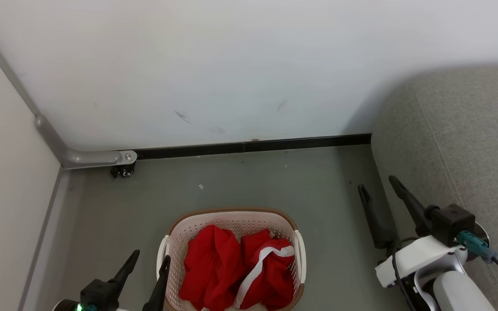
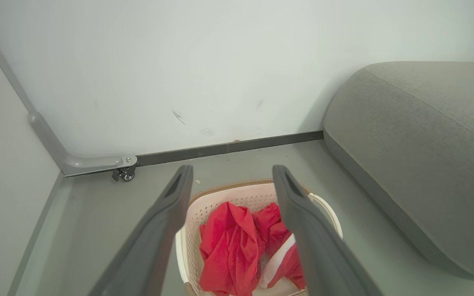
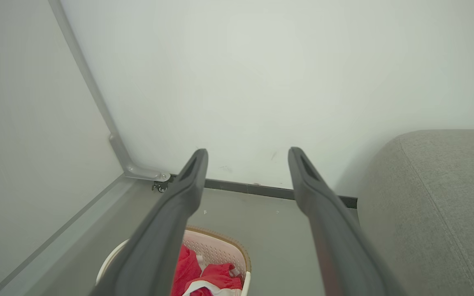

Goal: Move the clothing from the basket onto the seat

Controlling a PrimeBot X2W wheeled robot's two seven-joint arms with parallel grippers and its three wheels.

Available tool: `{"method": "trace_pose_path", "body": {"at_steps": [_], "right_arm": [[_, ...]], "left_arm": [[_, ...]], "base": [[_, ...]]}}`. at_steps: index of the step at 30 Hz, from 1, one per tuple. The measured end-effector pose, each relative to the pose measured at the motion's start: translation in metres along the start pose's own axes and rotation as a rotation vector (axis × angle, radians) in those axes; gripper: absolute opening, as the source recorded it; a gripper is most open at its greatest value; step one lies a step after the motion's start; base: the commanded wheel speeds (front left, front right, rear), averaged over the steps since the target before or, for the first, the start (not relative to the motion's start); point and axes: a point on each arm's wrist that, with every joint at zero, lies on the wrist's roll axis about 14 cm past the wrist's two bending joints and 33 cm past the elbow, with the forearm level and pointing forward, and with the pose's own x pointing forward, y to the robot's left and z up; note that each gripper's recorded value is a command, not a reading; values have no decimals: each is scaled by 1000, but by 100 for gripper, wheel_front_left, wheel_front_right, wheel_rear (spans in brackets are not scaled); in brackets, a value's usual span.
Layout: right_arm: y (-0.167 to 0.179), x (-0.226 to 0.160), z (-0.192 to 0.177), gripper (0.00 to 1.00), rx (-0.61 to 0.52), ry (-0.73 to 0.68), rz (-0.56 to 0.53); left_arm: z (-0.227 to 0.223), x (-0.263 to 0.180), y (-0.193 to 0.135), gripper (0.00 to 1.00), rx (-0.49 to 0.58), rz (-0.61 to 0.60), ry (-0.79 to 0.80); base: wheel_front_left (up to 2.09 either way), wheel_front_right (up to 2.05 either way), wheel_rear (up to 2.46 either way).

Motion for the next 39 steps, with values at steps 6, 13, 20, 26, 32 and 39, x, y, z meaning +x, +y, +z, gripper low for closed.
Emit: {"method": "trace_pose_path", "body": {"at_steps": [6,13,20,26,32,39], "right_arm": [[-3,13,9,100,-15,-32,2],[-5,24,11,100,-31,-48,7],[-7,35,8,100,-39,-48,10],[-8,45,4,100,-45,-49,16],[-9,57,-1,100,-45,-52,24],[-11,67,-9,100,-53,-46,30]], "left_arm": [[-11,8,-9,100,2,-32,38],[-21,23,-27,100,29,-107,74],[-36,38,-34,100,60,-146,132],[-56,47,-38,100,64,-169,211],[-75,57,-39,100,60,-180,278],[-95,68,-40,100,33,-182,349]], "base": [[0,0,0],[0,0,0],[0,0,0],[0,0,0],[0,0,0],[0,0,0]]}}
